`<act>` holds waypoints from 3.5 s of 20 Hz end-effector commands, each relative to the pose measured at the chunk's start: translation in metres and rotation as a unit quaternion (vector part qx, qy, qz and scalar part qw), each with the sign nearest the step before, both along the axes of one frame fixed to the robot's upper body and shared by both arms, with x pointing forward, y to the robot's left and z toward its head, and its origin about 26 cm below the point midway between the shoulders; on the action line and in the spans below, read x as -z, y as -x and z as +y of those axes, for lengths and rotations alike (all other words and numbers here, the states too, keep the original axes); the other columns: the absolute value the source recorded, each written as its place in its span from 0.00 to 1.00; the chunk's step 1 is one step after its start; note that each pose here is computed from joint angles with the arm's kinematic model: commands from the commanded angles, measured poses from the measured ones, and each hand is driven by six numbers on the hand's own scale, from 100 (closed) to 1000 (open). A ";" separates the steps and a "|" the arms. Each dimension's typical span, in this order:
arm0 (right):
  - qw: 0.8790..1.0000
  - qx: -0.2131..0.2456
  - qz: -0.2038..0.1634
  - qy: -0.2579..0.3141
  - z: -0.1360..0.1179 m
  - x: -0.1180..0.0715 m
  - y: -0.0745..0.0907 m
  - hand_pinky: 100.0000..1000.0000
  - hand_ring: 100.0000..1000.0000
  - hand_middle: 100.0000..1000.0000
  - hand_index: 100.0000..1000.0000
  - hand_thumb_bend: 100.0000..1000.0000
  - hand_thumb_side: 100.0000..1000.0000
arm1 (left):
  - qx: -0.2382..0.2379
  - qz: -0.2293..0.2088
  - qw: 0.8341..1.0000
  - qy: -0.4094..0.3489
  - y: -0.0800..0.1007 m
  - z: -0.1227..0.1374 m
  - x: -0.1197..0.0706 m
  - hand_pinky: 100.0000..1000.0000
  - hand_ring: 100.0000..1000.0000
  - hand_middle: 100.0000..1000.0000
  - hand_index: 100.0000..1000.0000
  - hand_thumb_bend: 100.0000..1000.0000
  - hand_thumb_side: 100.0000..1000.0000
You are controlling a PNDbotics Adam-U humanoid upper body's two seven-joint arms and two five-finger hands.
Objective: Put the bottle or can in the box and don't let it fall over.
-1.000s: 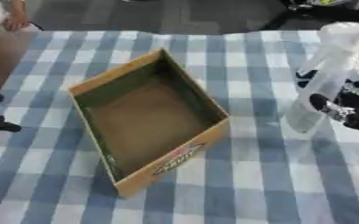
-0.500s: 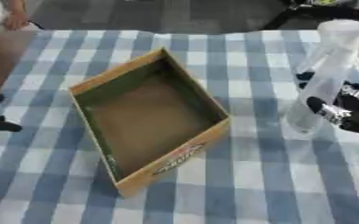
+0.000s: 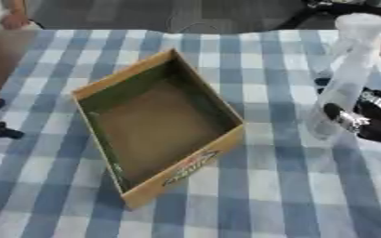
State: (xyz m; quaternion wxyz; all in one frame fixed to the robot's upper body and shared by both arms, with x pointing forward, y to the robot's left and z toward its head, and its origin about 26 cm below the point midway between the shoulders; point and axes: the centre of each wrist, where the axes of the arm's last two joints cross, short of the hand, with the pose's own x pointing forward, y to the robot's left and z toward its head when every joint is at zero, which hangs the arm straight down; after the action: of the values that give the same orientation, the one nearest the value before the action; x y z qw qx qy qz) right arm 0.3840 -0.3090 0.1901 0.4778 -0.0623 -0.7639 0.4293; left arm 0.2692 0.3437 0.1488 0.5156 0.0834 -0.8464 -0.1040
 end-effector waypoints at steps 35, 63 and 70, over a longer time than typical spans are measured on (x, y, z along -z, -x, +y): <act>0.996 0.048 0.044 -0.053 0.002 0.004 0.000 0.98 1.00 1.00 0.63 0.00 0.23 | 0.004 -0.013 1.000 -0.012 0.001 0.001 -0.008 1.00 0.59 0.88 0.96 0.00 0.70; 0.993 0.074 -0.043 -0.080 0.008 -0.029 0.007 0.98 1.00 1.00 0.35 0.00 0.21 | 0.010 -0.007 1.000 -0.017 0.002 0.002 -0.007 1.00 0.59 0.88 0.94 0.00 0.69; 0.992 0.052 -0.081 -0.086 0.015 -0.060 0.009 0.98 1.00 1.00 0.34 0.00 0.24 | 0.008 -0.006 1.000 -0.020 0.003 0.004 -0.007 1.00 0.59 0.88 0.94 0.00 0.69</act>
State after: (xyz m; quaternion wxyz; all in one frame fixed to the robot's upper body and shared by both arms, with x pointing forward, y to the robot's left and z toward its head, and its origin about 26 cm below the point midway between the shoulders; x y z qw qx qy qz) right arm 0.3802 -0.2917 0.2309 0.4641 -0.0849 -0.8193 0.3258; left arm 0.2687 0.3440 0.1480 0.5174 0.0770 -0.8445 -0.1149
